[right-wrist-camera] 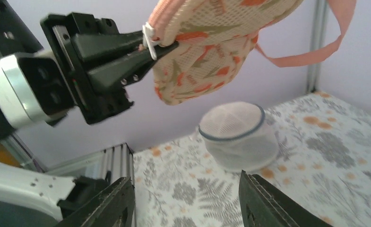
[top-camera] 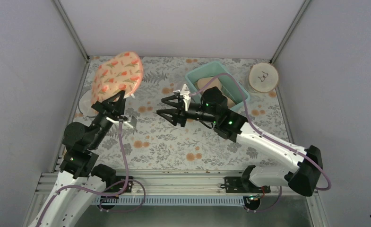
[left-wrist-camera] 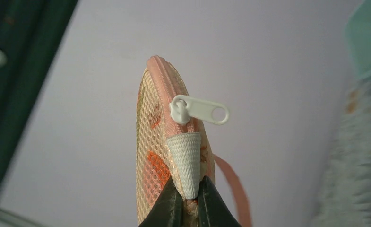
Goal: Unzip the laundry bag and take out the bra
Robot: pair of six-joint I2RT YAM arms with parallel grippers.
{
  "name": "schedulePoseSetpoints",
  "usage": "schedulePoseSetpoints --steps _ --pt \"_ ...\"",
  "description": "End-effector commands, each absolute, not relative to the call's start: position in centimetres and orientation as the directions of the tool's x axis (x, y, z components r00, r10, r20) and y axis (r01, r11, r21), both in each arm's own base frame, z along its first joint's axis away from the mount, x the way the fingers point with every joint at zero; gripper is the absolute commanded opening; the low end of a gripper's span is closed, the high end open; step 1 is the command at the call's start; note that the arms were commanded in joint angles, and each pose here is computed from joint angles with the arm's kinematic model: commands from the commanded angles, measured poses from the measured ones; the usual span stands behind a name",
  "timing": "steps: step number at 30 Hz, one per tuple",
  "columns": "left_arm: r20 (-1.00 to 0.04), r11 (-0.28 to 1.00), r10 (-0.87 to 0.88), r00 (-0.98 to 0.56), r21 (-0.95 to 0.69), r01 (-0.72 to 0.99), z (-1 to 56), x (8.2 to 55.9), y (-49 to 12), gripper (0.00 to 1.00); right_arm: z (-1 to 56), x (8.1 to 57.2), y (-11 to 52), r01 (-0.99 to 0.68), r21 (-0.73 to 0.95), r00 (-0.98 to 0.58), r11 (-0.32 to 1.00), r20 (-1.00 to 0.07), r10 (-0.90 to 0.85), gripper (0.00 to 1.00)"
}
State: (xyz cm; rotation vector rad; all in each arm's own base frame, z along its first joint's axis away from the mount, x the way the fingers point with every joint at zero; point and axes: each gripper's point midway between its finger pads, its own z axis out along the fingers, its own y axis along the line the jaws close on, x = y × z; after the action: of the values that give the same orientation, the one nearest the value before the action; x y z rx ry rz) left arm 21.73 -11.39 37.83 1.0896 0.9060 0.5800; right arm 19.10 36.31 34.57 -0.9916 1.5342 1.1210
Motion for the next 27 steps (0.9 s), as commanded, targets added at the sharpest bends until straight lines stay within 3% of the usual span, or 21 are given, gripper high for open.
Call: schedulePoseSetpoints --steps 1,7,14,22,27 --pt "-0.032 0.238 0.883 0.469 0.891 -0.387 43.9 20.4 -9.7 0.02 40.0 18.4 39.1 -0.973 0.142 -0.129 0.182 -0.988 0.083 0.57" --pt "0.170 0.079 0.887 0.429 0.860 -0.504 43.8 19.9 -10.7 0.02 41.9 18.4 42.2 -0.987 0.006 0.008 0.158 -0.996 0.089 0.58" --pt "0.289 -0.028 0.861 0.418 0.848 -0.529 42.9 20.1 -11.8 0.02 43.1 19.0 43.0 -0.985 -0.004 0.027 0.175 -0.992 0.127 0.55" --pt "0.306 -0.065 0.863 0.401 0.856 -0.513 42.9 21.1 -11.9 0.02 42.5 19.1 44.4 -0.979 0.049 -0.023 0.198 -0.991 0.131 0.55" --pt "0.310 -0.071 0.864 0.397 0.855 -0.514 43.0 21.2 -11.9 0.02 42.1 20.1 44.8 -0.962 0.113 -0.079 0.249 -0.987 0.142 0.44"
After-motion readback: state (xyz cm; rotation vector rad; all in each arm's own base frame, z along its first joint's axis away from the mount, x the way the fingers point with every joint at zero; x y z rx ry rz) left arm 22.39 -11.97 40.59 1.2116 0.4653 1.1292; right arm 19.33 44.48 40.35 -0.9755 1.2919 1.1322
